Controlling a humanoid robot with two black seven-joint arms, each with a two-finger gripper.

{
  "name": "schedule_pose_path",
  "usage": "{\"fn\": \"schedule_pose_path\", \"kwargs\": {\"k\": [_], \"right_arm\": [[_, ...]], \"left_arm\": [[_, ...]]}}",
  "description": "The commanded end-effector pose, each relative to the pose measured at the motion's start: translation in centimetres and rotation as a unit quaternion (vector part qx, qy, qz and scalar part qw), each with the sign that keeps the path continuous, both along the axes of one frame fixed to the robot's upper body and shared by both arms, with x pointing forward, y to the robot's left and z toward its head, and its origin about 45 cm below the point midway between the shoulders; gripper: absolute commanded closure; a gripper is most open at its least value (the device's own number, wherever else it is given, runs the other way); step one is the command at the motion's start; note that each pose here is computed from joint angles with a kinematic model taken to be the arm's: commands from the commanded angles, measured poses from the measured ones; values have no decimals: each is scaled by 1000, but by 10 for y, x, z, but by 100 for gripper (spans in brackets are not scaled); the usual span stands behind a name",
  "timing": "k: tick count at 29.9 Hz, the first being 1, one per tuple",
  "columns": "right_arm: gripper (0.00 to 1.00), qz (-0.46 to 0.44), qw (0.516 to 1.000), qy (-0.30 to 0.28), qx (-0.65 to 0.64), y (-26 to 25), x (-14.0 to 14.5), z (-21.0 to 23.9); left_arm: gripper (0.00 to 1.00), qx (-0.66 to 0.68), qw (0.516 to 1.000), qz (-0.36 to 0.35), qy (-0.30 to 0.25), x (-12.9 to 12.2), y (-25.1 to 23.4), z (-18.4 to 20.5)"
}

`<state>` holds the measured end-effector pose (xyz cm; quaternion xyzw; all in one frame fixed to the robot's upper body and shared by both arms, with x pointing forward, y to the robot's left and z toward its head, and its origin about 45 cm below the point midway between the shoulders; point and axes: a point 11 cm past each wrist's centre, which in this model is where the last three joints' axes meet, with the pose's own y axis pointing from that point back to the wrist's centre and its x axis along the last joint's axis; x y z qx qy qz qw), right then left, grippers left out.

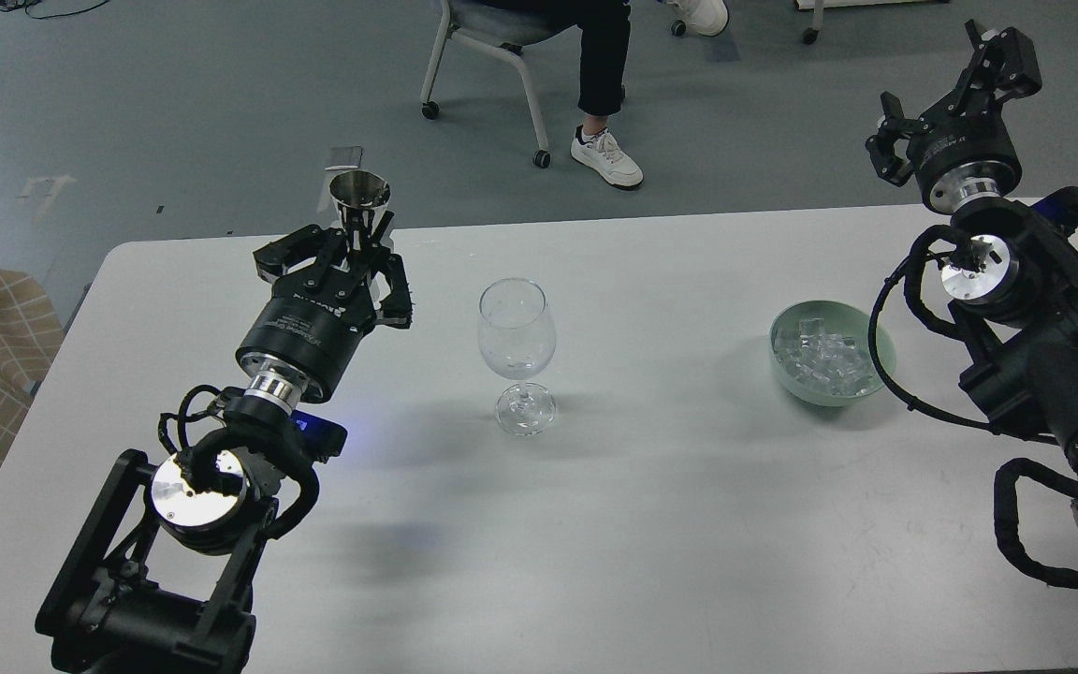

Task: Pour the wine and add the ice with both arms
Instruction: 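Carry the jigger with the left gripper over the wine glass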

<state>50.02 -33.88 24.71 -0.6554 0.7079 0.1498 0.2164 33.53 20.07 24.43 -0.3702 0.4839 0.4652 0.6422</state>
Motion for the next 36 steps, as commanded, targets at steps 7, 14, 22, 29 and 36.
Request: {"fn": "schedule_pose_path", "kwargs": {"k": [7,14,22,29,36], "right_arm": [[0,-5,1000,1,-5,-8,-2,0],[0,-5,1000,2,-5,-8,-3,-2],[0,-5,1000,3,-4,-8,-4,-4],[0,-5,1000,2,-5,-9,-4,-4],[0,-5,1000,1,-3,-9,-4,-3]], "left_arm": [[84,16,1000,-9,-3,0,-12,0],[84,45,999,-14,-17,-2,-17,3],[84,83,996,-16,-28,-2,-19,3],[84,112,993,-14,-39,-1,-19,5],[84,140,989,-10,-40,-3,-18,-1]]}}
